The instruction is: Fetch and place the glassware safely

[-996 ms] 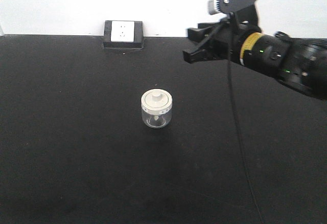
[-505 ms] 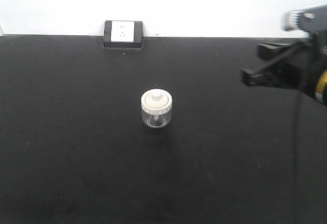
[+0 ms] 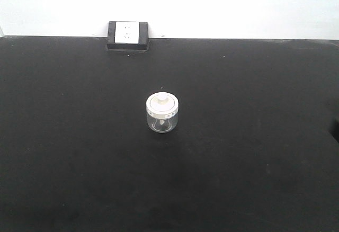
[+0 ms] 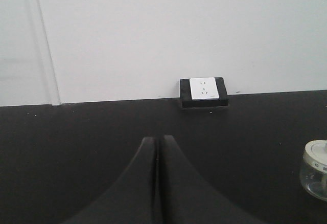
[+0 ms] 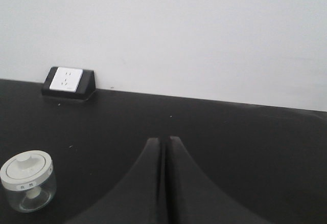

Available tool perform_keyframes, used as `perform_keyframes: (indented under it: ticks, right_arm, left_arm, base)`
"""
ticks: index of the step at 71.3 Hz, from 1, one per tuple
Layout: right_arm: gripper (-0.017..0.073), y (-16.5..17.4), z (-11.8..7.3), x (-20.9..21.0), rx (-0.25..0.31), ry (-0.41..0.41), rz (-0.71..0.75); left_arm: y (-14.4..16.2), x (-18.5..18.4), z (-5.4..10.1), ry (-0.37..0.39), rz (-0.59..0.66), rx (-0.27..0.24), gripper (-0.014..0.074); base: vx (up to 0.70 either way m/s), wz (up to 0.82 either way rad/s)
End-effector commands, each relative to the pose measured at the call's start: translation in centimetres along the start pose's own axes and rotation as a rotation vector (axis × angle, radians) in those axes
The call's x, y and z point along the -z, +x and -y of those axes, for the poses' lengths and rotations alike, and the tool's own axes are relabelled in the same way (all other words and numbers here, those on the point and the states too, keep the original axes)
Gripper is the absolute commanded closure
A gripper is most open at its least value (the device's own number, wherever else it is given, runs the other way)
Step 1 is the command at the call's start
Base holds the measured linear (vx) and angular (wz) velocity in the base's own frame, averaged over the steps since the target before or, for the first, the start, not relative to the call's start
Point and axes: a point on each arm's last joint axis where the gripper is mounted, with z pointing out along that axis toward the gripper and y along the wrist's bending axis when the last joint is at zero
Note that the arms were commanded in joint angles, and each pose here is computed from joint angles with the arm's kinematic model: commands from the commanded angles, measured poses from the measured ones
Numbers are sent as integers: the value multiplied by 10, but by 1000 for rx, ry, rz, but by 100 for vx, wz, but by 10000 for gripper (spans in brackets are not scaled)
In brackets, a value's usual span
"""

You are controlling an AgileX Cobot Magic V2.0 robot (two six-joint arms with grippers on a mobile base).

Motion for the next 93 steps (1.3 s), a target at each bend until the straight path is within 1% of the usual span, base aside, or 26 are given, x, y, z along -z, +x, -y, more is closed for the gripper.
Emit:
perform_keyframes:
  ticks: [1,20,32,42,55,93]
  right_arm:
    - [563,2,5,21,-2,16,68]
    - [563,36,18,64,-35,84,152]
    - [563,53,23,76,-51,119,177]
    - [563,63,23,78,-52,125,178]
    - [563,66,23,77,-44,130,168]
    - [563,66,23,77,-44,130,168]
  left_arm:
    - [-14,-1,0,8,83,19,601]
    - [-14,-1,0,8,83,19,601]
    - [-14,-1,0,8,83,19,601]
    - [-14,-1,0,8,83,19,601]
    - [-14,-1,0,8,83,19,601]
    - [-14,-1,0,8,83,19,601]
  base:
    - [0,0]
    - [0,0]
    - [0,0]
    - [0,0]
    - [0,0]
    - [0,0]
